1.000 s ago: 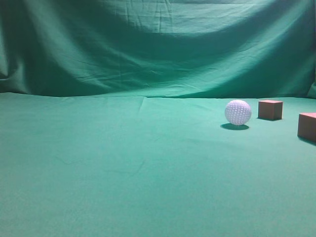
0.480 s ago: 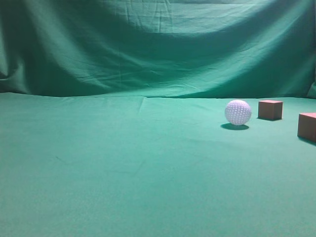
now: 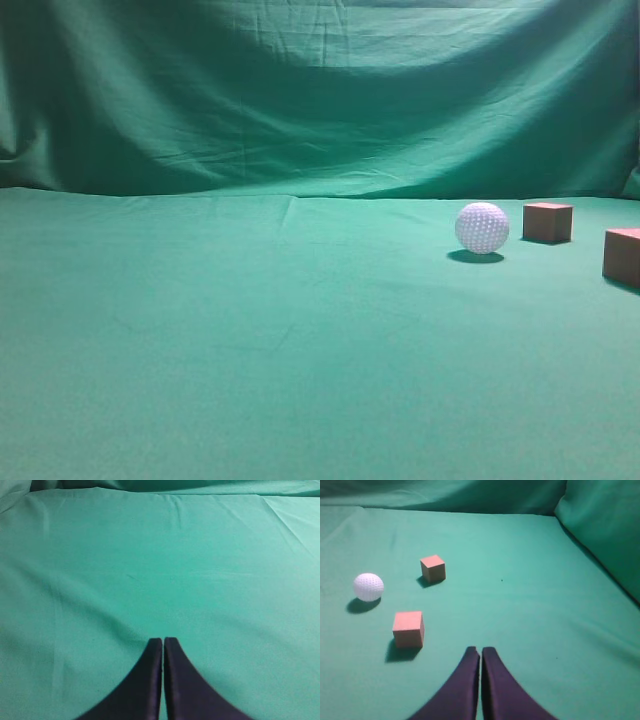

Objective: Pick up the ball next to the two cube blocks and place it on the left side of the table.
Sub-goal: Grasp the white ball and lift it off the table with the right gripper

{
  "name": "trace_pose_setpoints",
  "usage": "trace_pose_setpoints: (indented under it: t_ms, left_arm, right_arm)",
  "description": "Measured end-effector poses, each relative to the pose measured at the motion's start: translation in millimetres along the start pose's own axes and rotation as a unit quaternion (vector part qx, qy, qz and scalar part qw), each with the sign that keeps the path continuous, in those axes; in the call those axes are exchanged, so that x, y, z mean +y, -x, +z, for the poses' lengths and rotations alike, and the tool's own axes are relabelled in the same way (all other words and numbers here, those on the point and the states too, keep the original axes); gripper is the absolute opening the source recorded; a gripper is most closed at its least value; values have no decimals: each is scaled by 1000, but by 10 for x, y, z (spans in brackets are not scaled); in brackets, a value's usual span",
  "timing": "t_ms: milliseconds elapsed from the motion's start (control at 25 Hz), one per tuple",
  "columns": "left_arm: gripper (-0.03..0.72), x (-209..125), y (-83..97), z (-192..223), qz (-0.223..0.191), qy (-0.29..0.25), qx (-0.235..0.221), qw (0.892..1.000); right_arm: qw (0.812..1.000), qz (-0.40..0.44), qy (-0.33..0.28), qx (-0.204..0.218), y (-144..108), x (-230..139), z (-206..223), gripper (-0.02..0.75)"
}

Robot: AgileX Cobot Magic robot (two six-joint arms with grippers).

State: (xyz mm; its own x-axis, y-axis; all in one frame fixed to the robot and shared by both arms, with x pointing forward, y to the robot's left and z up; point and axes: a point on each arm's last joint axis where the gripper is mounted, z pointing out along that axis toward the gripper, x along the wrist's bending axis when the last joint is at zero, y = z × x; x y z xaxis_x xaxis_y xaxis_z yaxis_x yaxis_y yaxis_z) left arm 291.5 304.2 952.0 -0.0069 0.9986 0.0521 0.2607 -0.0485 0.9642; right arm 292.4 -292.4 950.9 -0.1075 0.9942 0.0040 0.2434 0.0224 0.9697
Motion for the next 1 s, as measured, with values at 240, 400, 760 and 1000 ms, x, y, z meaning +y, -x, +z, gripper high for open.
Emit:
trace_pose_setpoints:
  t_ms: [240,400,760,1000]
  left_arm:
    - [0,0,0,0,0,0,0,1000]
    - [0,0,0,0,0,0,0,1000]
    - [0,0,0,0,0,0,0,1000]
    - [0,0,0,0,0,0,0,1000]
  right_arm:
    - [988,5,152,-3,6,271,-41,0]
    - [967,32,253,2,11,457,-122,0]
    - [994,98,52,6,-4,963,-35,0]
    - [994,63,-92,2,-18,1130,333,0]
